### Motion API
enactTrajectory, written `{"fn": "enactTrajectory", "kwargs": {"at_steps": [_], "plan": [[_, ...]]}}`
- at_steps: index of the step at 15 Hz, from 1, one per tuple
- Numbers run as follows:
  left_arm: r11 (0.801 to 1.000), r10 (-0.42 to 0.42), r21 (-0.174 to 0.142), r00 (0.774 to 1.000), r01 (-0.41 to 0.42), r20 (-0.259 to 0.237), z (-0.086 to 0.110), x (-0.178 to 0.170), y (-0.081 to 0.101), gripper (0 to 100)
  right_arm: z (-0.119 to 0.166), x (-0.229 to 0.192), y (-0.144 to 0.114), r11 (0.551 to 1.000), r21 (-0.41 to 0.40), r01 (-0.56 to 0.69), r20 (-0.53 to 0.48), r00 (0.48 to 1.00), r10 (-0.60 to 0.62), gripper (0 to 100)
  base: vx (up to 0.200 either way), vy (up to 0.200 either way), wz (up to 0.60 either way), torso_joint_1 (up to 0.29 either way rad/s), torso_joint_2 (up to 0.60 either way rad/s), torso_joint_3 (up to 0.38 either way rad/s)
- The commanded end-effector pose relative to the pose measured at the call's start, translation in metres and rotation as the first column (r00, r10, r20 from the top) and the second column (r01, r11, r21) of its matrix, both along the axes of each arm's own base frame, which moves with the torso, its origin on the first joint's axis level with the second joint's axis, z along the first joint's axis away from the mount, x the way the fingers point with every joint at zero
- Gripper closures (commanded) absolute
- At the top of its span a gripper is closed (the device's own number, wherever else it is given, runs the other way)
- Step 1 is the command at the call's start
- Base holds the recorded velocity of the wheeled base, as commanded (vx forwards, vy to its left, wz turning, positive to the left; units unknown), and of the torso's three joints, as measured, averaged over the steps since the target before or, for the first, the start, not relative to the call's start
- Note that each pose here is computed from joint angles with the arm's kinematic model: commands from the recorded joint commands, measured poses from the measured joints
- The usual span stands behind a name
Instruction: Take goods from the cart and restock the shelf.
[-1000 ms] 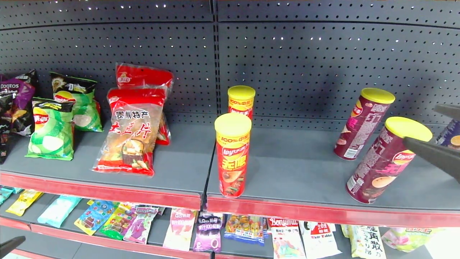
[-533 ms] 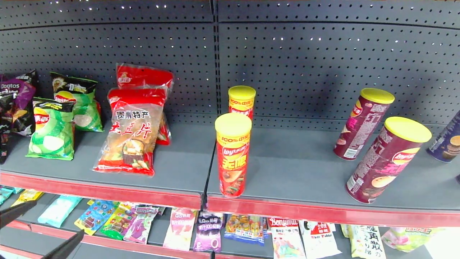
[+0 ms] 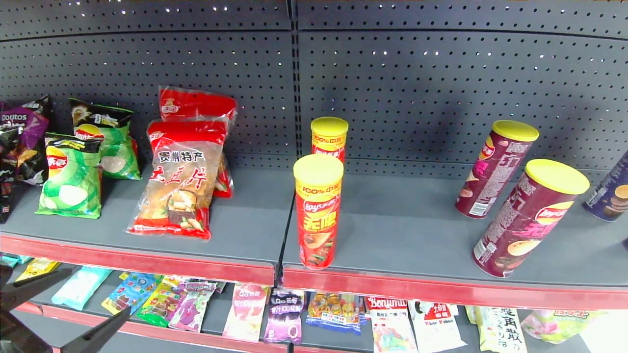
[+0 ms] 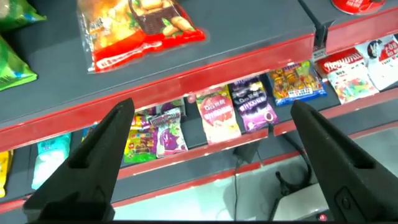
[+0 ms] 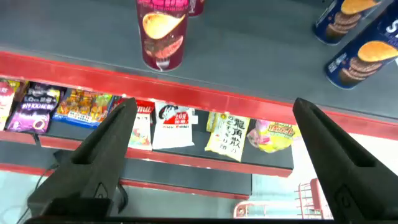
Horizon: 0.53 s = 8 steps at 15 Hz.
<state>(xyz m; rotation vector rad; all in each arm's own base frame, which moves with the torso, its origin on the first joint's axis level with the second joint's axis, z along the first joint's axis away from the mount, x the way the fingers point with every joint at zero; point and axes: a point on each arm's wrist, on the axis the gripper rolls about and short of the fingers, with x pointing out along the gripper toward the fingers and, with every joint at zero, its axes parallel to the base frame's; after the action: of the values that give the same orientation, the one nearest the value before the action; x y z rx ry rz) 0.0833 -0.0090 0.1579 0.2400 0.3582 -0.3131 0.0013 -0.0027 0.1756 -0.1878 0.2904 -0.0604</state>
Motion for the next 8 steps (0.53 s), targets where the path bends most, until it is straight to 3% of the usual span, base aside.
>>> {"fn": "enactTrajectory", "kwargs": {"at_steps": [1, 4, 8], "plan": [[1.0, -0.014, 0.001, 1.0, 0.014, -0.012, -0.0011, 0.0018, -0.0013, 0, -0.0027, 0.0009, 0.0, 1.0, -0.002, 0.002, -0.013, 1.0, -0.002, 0, 0.0, 0.0, 0.0, 0.0, 0.0, 0.0], [1.0, -0.018, 0.003, 1.0, 0.018, -0.016, -0.0018, 0.0021, -0.0018, 0, -0.0032, 0.001, 0.0, 1.0, -0.002, -0.001, -0.014, 1.0, 0.001, 0, 0.0, 0.0, 0.0, 0.0, 0.0, 0.0], [1.0, -0.018, 0.004, 1.0, 0.018, -0.019, -0.002, 0.0023, -0.0019, 0, -0.0059, 0.001, 0.0, 1.0, -0.004, -0.001, -0.021, 1.0, 0.001, 0, 0.0, 0.0, -0.6, -0.001, 0.0, 0.004]]}}
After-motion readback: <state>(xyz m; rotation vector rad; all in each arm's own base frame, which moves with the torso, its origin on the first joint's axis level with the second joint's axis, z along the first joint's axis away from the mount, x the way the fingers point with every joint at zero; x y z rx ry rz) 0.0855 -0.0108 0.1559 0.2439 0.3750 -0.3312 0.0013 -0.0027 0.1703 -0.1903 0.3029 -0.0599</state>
